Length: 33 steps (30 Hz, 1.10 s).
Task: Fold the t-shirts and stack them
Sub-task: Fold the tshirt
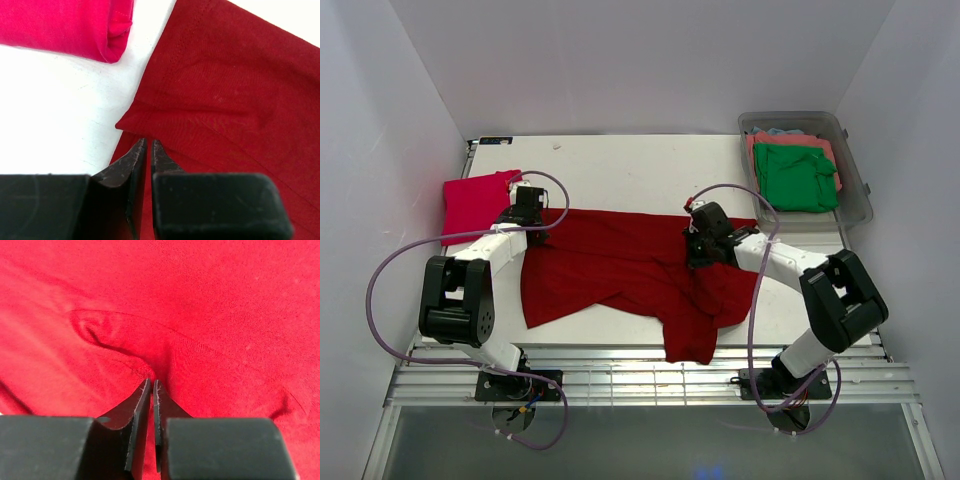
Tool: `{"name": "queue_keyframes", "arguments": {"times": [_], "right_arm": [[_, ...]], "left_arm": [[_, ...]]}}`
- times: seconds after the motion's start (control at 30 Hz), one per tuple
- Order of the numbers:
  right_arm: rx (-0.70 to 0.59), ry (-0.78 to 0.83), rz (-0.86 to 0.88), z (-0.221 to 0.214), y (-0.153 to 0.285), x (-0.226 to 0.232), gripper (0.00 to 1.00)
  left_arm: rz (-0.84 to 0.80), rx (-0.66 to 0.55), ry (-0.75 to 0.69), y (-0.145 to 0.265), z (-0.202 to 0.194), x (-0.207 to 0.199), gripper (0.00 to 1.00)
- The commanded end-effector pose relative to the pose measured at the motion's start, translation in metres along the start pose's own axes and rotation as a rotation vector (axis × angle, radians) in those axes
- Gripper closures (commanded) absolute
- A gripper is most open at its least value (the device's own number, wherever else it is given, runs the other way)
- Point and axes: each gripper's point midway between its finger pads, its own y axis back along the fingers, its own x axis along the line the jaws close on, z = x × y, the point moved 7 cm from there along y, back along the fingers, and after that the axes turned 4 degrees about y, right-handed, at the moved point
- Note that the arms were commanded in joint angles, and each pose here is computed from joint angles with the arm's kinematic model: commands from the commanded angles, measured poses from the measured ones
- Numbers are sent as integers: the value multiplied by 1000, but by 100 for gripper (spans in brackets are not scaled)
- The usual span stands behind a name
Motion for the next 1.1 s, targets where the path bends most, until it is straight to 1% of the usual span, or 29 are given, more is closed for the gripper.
{"name": "queue_keyframes", "arguments": {"times": [0.0, 0.1, 0.27, 0.43, 0.6, 0.63, 0.67, 0.7, 0.73, 0.83, 0.87, 0.9, 0.93, 0.97, 1.0, 1.07], "right_arm": [[-48, 25, 79, 6, 21, 11, 88], [-69, 40, 146, 6, 36, 24, 88], [-31, 63, 250, -10, 46, 48, 88], [25, 93, 311, -31, 39, 70, 88], [99, 134, 379, -52, 25, 96, 88], [106, 142, 390, -53, 23, 99, 86], [109, 146, 391, -51, 21, 103, 76], [109, 160, 390, -51, 21, 107, 71], [102, 167, 380, -49, 22, 108, 68], [-7, 170, 308, -27, 37, 104, 62], [-43, 170, 230, -21, 40, 96, 59], [-78, 157, 181, -10, 45, 87, 59], [-105, 142, 156, -3, 51, 80, 59], [-111, 123, 123, 1, 54, 70, 60], [-124, 73, 80, 9, 54, 50, 61], [-127, 23, 47, 10, 55, 27, 65]], "left_arm": [[-20, -61, 41, 14, 22, -3, 81], [-19, -83, 51, 21, 28, -2, 81], [-11, -67, 45, 18, 28, -3, 81], [-14, -25, 46, 11, 18, -5, 82], [-12, -16, 40, 10, 15, -4, 82], [-10, -18, 37, 10, 15, -3, 82], [-10, -17, 32, 9, 15, -4, 82], [-11, -18, 30, 9, 16, -4, 82], [-11, -22, 29, 8, 18, -5, 82], [-2, -37, 24, 4, 25, -7, 80], [17, -33, 15, -1, 26, -8, 79], [26, -33, 16, -3, 29, -8, 78], [25, -45, 26, -4, 37, -10, 78], [30, -31, 24, -10, 37, -11, 78], [31, -32, 28, -13, 40, -12, 78], [30, -40, 41, -16, 51, -14, 78]]}}
